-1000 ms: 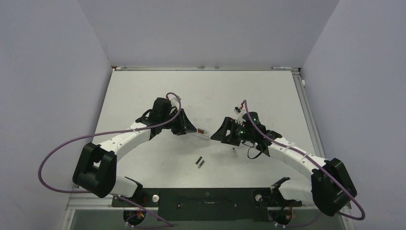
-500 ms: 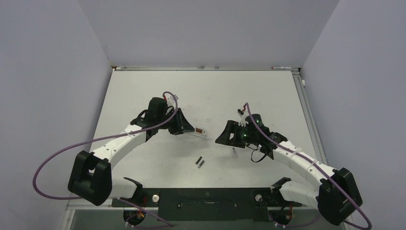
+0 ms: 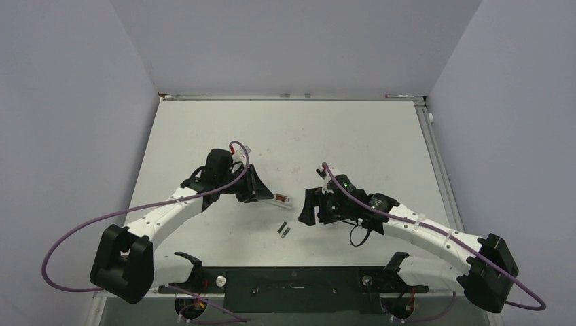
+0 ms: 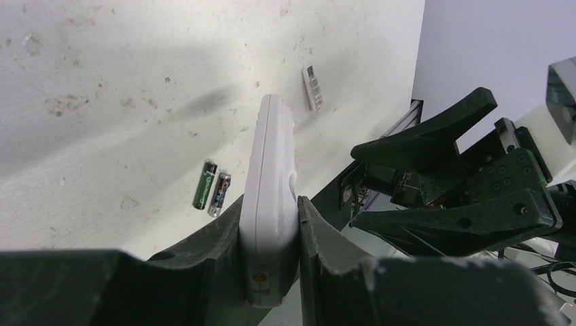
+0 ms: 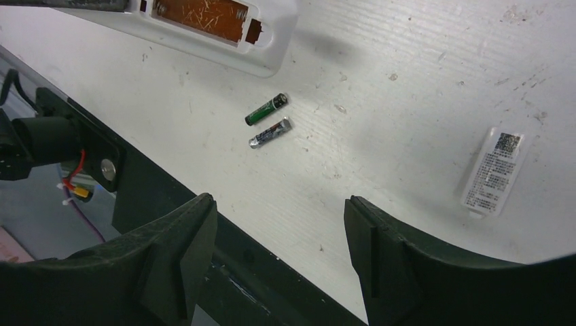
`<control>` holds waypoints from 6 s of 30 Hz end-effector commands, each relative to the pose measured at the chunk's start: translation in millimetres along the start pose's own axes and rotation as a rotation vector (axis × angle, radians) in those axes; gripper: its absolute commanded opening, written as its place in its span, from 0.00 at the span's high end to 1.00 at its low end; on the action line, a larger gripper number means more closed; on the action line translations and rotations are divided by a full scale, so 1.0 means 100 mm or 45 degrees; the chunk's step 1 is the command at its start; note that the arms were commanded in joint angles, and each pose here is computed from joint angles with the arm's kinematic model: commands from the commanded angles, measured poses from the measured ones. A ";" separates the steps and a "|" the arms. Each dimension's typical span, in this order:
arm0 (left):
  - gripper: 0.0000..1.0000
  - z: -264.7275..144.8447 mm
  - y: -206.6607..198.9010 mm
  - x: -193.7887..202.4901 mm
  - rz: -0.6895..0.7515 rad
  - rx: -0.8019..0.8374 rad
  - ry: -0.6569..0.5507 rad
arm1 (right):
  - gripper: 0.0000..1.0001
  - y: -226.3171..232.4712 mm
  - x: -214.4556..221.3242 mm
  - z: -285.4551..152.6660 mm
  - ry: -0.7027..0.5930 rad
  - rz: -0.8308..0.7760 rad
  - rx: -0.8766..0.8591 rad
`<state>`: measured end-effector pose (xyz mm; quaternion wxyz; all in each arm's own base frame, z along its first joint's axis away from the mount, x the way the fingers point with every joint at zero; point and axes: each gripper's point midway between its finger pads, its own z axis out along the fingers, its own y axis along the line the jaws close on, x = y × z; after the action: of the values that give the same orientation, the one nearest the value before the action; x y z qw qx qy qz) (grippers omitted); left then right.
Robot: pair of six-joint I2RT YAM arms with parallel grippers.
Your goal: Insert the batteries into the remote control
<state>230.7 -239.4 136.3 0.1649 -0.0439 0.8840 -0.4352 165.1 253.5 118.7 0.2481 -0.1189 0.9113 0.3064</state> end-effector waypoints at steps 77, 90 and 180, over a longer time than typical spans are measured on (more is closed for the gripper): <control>0.23 -0.21 0.86 0.20 -0.029 -0.465 -0.086 | 0.41 0.13 0.29 0.67 -0.004 -0.059 0.428; 0.22 -0.31 0.64 0.15 0.027 -0.373 -0.087 | 0.56 0.10 0.22 0.75 -0.120 0.092 0.516; 0.22 -0.42 0.44 0.20 0.121 -0.291 -0.042 | 0.81 -0.14 0.84 0.97 0.178 -0.171 0.801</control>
<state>192.8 -183.7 113.5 0.1779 -0.0321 0.9287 -0.3237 149.9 321.4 15.3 0.2665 -0.0549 0.9613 0.0432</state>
